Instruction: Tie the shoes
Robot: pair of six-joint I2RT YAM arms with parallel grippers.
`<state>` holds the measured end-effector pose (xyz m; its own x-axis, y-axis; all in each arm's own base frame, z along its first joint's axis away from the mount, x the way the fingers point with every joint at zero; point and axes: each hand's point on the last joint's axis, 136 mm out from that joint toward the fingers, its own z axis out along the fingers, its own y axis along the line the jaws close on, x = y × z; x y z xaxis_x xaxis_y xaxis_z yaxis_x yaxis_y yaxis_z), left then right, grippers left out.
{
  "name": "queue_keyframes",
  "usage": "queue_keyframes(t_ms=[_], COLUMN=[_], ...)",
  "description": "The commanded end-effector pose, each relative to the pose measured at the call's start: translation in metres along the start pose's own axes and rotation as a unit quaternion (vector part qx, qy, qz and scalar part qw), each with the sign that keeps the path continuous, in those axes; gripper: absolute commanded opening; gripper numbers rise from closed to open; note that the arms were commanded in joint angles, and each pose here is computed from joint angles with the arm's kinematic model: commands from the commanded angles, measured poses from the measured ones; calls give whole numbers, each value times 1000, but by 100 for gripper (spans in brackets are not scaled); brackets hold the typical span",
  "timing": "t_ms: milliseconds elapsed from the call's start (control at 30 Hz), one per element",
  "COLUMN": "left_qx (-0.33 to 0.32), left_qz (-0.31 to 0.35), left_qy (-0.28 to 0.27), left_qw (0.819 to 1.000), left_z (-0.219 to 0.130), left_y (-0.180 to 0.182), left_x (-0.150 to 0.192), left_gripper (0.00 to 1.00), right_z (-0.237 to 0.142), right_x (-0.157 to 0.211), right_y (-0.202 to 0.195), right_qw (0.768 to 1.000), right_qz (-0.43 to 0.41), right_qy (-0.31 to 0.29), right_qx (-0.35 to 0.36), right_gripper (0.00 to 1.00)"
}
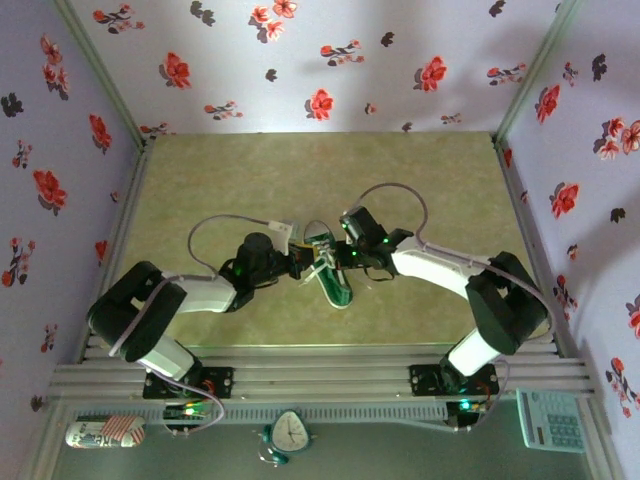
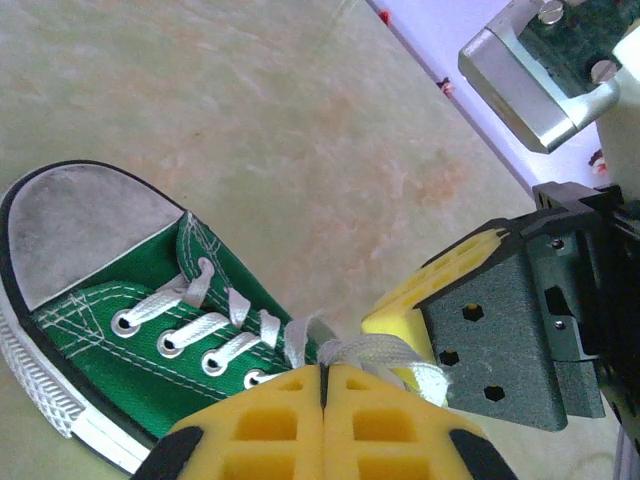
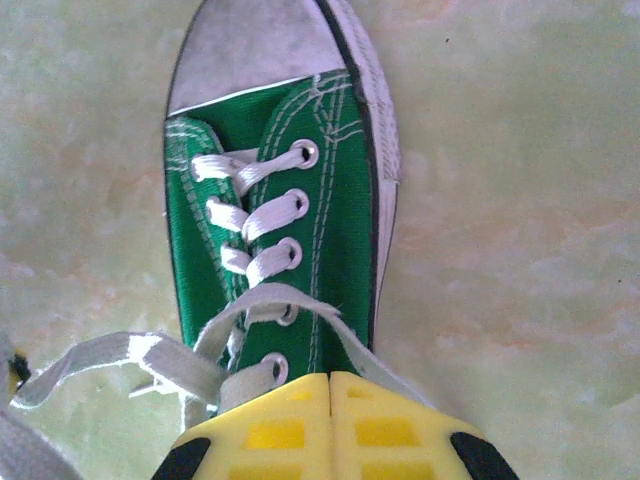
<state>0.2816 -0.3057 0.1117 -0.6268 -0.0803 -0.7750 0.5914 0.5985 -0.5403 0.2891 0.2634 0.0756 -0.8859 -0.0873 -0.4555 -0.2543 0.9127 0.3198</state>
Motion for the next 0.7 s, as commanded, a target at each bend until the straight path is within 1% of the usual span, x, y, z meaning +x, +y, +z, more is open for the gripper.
queue_keyframes(t_ms=[0, 200, 267, 367, 567, 667], left_qx=[-6, -13, -14, -20, -42, -47], left_qz=[11, 9, 10, 13, 20, 26], left_qy=[0, -5, -5, -7, -19, -19], left_qw=[1000, 1000, 1000, 1000, 999, 998], left_z=[6, 6, 4, 2, -9, -13], left_y=[2, 4, 4, 6, 12, 13], left_x=[0, -1, -1, -2, -12, -17], left_gripper=[0, 0, 0, 0, 0, 0], right_z=[9, 19, 19, 18, 19, 18], right_x=[-13, -7, -4, 3, 12, 12], right_y=[-10, -7, 1, 19, 44, 57], right_qw=[1000, 1000, 999, 995, 978, 970], right_qz=[-17, -3, 6, 19, 87, 105], right_qy=[-16, -2, 0, 18, 35, 34], right_qx=[14, -18, -46, -101, -188, -219], right_gripper=[6, 6, 6, 6, 6, 5])
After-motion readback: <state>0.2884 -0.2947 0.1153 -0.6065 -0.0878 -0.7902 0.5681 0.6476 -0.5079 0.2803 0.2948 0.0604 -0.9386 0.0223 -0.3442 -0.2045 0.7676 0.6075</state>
